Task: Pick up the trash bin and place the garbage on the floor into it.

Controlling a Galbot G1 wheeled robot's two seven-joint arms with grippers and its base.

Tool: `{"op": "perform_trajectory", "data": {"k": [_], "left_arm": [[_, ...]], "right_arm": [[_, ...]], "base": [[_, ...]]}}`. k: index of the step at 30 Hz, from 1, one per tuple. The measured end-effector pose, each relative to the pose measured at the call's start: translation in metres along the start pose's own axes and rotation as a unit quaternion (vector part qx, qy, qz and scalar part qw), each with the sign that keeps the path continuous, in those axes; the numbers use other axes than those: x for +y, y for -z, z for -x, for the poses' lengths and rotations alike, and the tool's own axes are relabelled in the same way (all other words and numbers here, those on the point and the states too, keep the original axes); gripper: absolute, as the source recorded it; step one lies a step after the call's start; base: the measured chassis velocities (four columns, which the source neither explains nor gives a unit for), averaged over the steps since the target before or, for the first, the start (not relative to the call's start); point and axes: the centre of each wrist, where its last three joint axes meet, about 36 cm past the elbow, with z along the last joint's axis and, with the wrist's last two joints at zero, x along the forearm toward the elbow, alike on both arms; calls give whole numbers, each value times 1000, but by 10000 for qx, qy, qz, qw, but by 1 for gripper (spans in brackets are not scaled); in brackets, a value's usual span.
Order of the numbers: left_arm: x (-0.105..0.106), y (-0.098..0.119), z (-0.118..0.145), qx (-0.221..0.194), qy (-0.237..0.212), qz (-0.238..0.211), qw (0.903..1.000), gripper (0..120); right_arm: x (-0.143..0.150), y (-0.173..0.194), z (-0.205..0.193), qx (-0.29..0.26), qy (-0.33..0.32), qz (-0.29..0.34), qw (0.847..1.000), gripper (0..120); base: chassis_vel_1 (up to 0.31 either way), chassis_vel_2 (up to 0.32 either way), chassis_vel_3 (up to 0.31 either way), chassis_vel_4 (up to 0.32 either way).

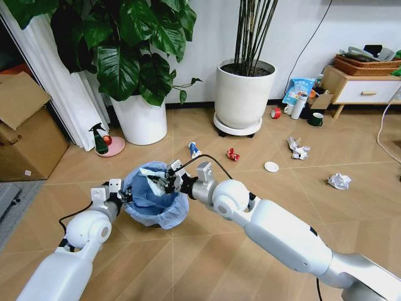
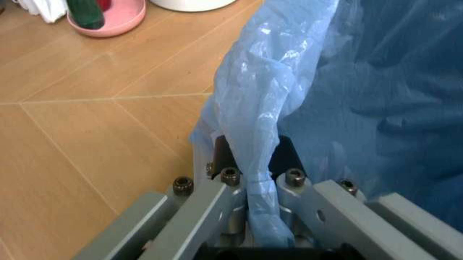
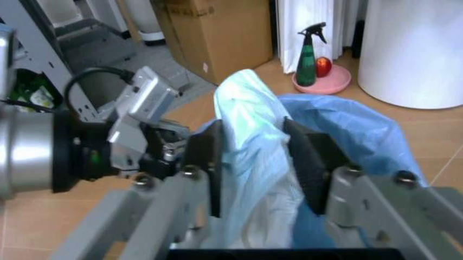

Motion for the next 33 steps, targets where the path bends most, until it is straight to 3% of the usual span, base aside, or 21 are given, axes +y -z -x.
{"op": "perform_trajectory", "data": {"k": [3,7,11,17,21,24,25,28,29,33], "left_arm": [[-1,-1,-2,-1,2,8,10000,0],[-2,1,-3,-27,-15,13,10000,0],[-4,1,-3,-46,-38,10,10000,0],[-1,0,-4,-43,-18,-14,10000,0],[2,-1,-6,-44,-1,-24,10000,0],[6,0,-9,-68,17,-31,10000,0],[6,0,-9,-68,17,-31,10000,0],[10,1,-10,-93,26,-27,10000,0],[10,1,-10,-93,26,-27,10000,0],[11,3,-12,-157,19,-43,9999,0]], "right_arm": [[-1,-1,3,-8,-44,0,10000,50],[-1,-2,4,-3,-69,2,10000,58],[1,-1,7,-63,-108,2,9999,77],[-5,20,-4,-380,-636,16,9973,97],[-29,25,-27,-364,-1165,-4,9925,100],[-72,19,-60,-217,-1877,100,9819,100],[-72,19,-60,-217,-1877,100,9819,100],[-116,-7,-88,45,-2435,437,9689,100],[-116,-7,-88,45,-2435,437,9689,100],[-160,-76,-121,647,-2930,774,9508,100]], "base": [[0,0,0,0],[0,0,0,0],[0,0,0,0],[0,0,0,0],[0,0,0,0],[0,0,0,0],[0,0,0,0],[0,0,0,0],[0,0,0,0],[0,0,0,0]]}}
